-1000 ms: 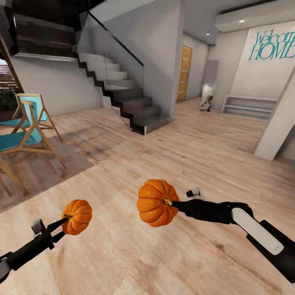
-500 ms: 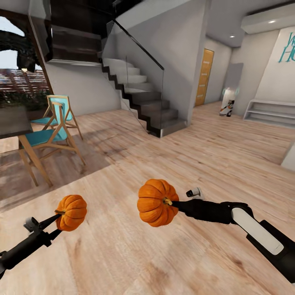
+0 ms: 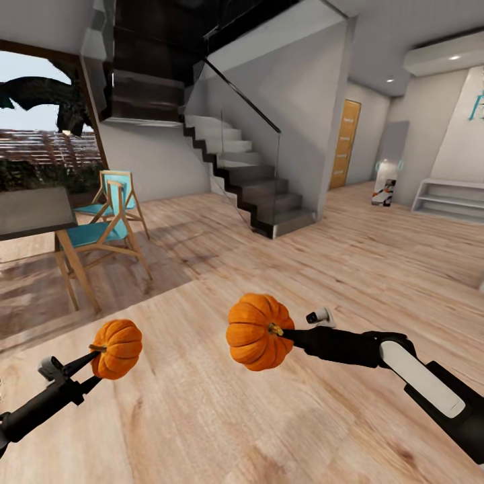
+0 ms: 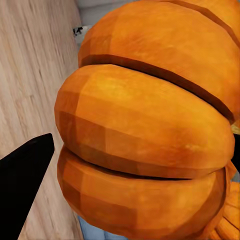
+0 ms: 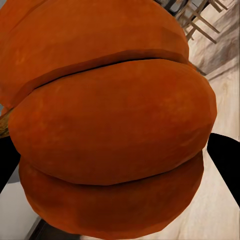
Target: Place each of the two pumpkins and all three candles from the living room inside a cabinet in the living room (use any cabinet), then make sure every cabinet is closed, and position the cauldron so it is next to a table in the living room.
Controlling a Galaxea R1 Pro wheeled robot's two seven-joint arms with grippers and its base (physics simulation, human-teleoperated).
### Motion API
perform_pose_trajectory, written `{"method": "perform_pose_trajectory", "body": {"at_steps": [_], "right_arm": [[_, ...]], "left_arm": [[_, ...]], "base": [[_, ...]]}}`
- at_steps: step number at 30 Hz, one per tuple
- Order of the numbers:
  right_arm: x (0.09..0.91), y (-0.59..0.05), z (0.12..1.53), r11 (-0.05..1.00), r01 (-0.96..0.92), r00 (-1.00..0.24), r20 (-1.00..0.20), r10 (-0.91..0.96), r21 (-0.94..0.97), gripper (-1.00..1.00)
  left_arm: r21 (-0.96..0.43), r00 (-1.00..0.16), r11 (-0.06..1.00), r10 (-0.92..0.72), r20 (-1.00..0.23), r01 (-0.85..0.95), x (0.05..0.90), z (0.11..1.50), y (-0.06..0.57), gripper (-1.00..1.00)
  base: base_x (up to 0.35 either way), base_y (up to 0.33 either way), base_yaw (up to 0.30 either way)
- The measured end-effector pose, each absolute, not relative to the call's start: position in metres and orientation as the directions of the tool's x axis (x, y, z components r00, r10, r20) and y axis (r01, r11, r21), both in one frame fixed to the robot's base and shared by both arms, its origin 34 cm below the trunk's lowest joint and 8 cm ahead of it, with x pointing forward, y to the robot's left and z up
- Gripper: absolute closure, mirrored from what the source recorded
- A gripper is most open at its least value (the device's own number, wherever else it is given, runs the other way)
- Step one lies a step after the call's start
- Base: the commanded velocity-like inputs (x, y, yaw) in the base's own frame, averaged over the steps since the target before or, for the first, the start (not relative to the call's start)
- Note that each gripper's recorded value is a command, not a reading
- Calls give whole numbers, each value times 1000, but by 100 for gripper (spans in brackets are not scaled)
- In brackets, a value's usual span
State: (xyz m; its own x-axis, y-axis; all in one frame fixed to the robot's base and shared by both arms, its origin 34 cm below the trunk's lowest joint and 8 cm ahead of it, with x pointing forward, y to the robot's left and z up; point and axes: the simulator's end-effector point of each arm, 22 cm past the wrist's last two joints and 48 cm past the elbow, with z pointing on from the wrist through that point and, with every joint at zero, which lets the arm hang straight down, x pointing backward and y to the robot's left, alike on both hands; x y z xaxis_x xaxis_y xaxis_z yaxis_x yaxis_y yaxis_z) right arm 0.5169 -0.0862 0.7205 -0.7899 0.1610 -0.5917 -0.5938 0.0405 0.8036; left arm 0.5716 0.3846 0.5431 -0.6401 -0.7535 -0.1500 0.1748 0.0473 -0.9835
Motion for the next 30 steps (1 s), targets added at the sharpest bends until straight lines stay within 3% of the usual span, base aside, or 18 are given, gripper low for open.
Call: {"method": "perform_pose_trajectory", "body": {"at_steps": [30], "right_arm": [[534,-87,786,44,-595,-789,-593,162,803,100]], "left_arm": [[-983,-651,53,-743,-155,174,587,608,381,100]], "base": [[0,0,260]]}}
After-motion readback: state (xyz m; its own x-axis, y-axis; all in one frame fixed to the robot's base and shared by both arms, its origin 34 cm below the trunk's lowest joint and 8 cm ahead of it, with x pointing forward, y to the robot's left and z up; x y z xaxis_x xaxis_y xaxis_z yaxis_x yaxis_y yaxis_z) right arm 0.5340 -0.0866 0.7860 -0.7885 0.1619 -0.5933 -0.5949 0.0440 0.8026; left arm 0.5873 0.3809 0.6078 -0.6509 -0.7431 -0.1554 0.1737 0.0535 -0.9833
